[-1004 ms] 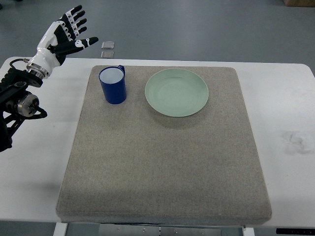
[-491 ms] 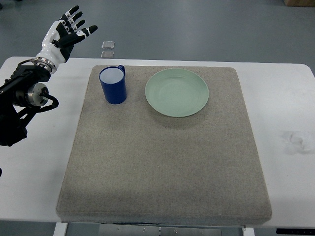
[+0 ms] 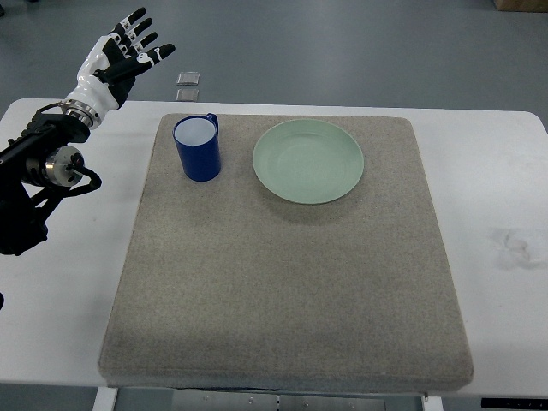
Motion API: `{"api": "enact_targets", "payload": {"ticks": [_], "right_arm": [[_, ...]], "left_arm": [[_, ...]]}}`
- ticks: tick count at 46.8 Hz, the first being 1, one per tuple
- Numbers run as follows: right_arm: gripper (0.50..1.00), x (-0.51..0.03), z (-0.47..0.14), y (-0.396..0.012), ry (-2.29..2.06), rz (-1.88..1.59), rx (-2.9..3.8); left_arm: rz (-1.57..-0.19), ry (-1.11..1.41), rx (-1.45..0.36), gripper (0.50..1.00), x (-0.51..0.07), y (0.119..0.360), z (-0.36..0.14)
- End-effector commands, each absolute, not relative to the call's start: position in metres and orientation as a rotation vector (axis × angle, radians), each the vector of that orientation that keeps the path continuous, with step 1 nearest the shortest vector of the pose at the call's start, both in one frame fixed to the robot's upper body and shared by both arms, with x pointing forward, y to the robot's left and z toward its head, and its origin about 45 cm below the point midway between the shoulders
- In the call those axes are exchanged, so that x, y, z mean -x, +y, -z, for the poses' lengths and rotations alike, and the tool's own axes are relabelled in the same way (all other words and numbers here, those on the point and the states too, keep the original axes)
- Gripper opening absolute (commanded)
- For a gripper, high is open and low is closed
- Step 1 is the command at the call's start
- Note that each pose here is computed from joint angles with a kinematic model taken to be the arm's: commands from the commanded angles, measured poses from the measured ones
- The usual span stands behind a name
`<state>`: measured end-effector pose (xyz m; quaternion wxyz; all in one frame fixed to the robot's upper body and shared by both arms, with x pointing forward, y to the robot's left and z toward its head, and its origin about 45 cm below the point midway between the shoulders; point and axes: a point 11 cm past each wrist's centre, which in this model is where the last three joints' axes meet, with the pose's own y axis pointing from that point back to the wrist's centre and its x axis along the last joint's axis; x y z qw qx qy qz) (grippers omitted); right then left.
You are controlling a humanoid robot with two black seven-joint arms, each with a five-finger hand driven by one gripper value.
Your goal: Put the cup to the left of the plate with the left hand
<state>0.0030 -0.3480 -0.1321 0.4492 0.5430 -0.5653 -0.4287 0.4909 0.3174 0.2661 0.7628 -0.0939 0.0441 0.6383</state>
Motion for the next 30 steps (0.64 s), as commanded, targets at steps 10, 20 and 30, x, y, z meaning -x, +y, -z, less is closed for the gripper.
{"api": "enact_targets", "payload": {"ticks": [10, 20, 30], "right_arm": [[0.932, -0.003, 0.133, -0.343, -1.397, 1.085, -1.359], [0.932, -0.002, 0.135, -0.304, -1.349, 1.18, -1.443], [0.932, 0.001, 0.136, -0.3, -1.329, 1.197, -1.447]], "left_arm": [[-1.4, 0.169, 0.277, 0.992, -0.492, 0.315, -0.265], [-1.401, 0.168, 0.276, 0.994, -0.492, 0.315, -0.265], [-1.402, 0.166, 0.277, 0.994, -0.492, 0.316, -0.266]]}}
